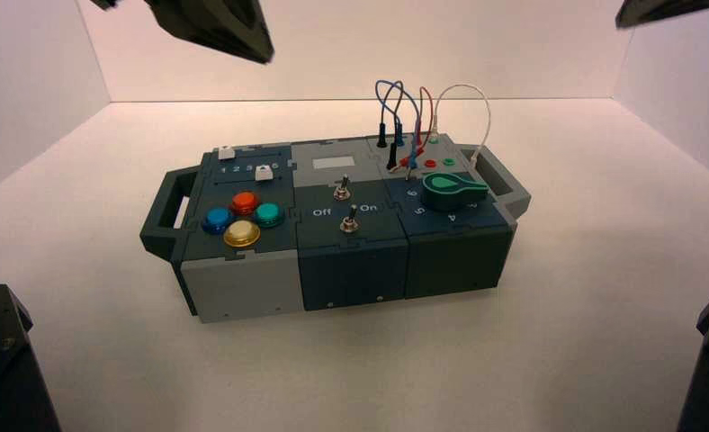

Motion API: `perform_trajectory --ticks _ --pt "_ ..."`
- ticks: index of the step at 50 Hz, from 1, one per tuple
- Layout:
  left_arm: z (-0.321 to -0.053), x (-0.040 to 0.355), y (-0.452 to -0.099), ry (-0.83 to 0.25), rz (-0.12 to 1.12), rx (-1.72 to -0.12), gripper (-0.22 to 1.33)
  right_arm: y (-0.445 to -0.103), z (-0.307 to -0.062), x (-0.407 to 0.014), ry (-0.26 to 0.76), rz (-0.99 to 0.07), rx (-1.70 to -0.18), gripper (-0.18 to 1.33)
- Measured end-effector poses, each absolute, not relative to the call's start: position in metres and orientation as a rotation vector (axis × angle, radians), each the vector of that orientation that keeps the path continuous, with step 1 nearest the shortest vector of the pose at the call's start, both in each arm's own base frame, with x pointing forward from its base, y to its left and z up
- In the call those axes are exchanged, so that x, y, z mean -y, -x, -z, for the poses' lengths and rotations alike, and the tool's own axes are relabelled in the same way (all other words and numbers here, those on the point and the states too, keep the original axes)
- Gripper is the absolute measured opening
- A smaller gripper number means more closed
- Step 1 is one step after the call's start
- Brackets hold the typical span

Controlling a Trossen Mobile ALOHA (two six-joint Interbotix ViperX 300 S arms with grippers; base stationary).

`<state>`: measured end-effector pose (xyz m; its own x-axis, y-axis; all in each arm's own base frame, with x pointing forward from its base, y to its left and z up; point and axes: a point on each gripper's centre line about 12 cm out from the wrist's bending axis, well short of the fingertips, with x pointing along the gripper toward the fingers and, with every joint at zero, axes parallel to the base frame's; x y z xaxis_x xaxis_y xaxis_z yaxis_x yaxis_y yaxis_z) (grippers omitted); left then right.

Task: Insert the white wire.

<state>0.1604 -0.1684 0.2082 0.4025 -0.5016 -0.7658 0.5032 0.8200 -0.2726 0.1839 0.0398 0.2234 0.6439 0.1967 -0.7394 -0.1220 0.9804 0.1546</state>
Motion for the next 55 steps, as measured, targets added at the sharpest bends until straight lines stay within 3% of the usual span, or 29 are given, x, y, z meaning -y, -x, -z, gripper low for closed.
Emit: perform_trajectory --ticks 11,19,24,30,31,32,33,37,42,55 --pt "-0.195 0.182 -0.162 0.012 0.641 -0.993 -0.16 -0.186 -0.204 -0.045 -0.064 -0.202 -1.014 -0.12" --pt "-0.185 0.199 -0.159 0.032 0.668 -0.998 -0.16 -0.189 -0.194 -0.063 -0.024 -0.27 -1.084 0.09" --pt "-0.179 0.209 -0.156 0.042 0.68 -1.005 -0.16 -0.192 -0.191 -0.074 -0.019 -0.307 -1.105 0.14" --pt "-0.172 0.218 -0.153 0.032 0.693 -1.022 -0.16 -0.194 -0.187 -0.085 -0.016 -0.342 -1.118 0.47" --pt "-0.171 0.22 -0.152 0.028 0.697 -1.023 -0.16 -0.194 -0.187 -0.085 -0.016 -0.342 -1.118 0.47" --pt "-0.171 0.222 -0.152 0.029 0.7 -1.021 -0.16 -0.195 -0.186 -0.087 -0.018 -0.348 -1.118 0.62" --pt "-0.171 0.223 -0.152 0.027 0.702 -1.023 -0.16 -0.196 -0.185 -0.088 -0.019 -0.349 -1.118 0.68" --pt "-0.17 0.227 -0.152 0.019 0.711 -1.026 -0.16 -0.197 -0.184 -0.089 -0.031 -0.347 -1.115 0.81" --pt "-0.167 0.23 -0.153 0.015 0.711 -1.029 -0.16 -0.201 -0.183 -0.091 -0.054 -0.344 -1.095 1.12" --pt "-0.168 0.232 -0.155 0.026 0.714 -1.01 -0.16 -0.211 -0.172 -0.094 -0.092 -0.321 -1.094 1.16"
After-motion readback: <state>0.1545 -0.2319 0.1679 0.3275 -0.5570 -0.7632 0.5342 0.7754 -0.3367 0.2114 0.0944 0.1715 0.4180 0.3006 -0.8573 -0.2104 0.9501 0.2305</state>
